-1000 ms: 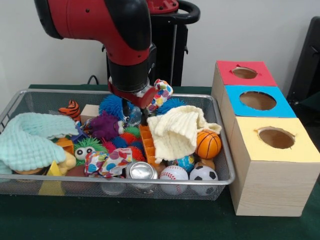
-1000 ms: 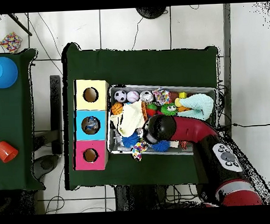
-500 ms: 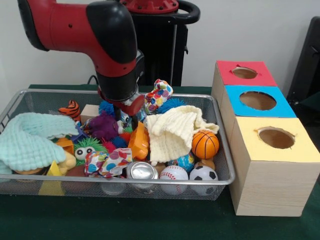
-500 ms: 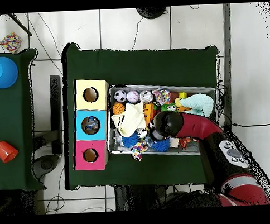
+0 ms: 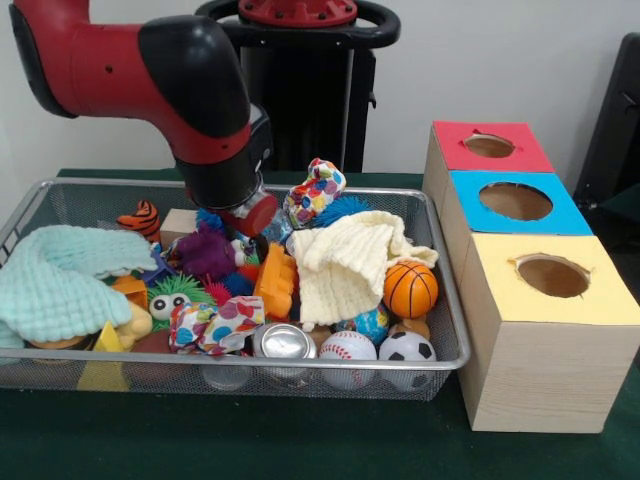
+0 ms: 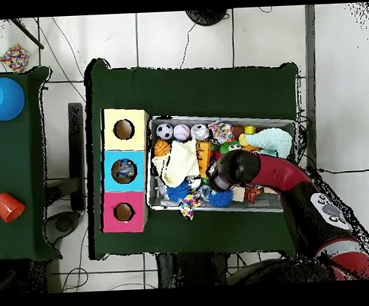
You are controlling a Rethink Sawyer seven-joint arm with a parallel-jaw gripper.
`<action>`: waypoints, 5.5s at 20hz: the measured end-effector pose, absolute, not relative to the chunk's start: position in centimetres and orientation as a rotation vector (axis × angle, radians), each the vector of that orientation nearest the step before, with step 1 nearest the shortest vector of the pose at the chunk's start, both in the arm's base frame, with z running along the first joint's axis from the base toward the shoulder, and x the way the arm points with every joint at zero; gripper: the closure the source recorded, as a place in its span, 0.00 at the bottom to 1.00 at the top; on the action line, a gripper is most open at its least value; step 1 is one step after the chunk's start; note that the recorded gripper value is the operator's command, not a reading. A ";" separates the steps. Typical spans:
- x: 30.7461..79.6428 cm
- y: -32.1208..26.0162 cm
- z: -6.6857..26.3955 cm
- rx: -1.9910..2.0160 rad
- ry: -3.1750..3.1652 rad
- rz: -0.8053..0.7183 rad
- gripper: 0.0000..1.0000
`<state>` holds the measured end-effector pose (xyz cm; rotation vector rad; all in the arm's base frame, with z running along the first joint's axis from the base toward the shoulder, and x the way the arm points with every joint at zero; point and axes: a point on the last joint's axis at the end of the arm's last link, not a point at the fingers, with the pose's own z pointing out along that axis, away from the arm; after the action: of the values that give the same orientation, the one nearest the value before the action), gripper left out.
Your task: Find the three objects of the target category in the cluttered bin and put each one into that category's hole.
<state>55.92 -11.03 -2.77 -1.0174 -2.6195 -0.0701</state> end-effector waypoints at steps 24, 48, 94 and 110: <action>57.3 -9.1 1.0 -0.931 -2.530 -0.253 0.00; 56.2 -8.3 2.2 -0.733 -2.609 -0.063 0.00; 54.0 -8.1 -1.7 -0.679 -2.630 -0.041 0.00; 53.5 -7.6 -2.6 -0.680 -2.606 -0.062 0.00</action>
<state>53.50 -7.56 -2.57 -0.6799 -2.6061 -0.0620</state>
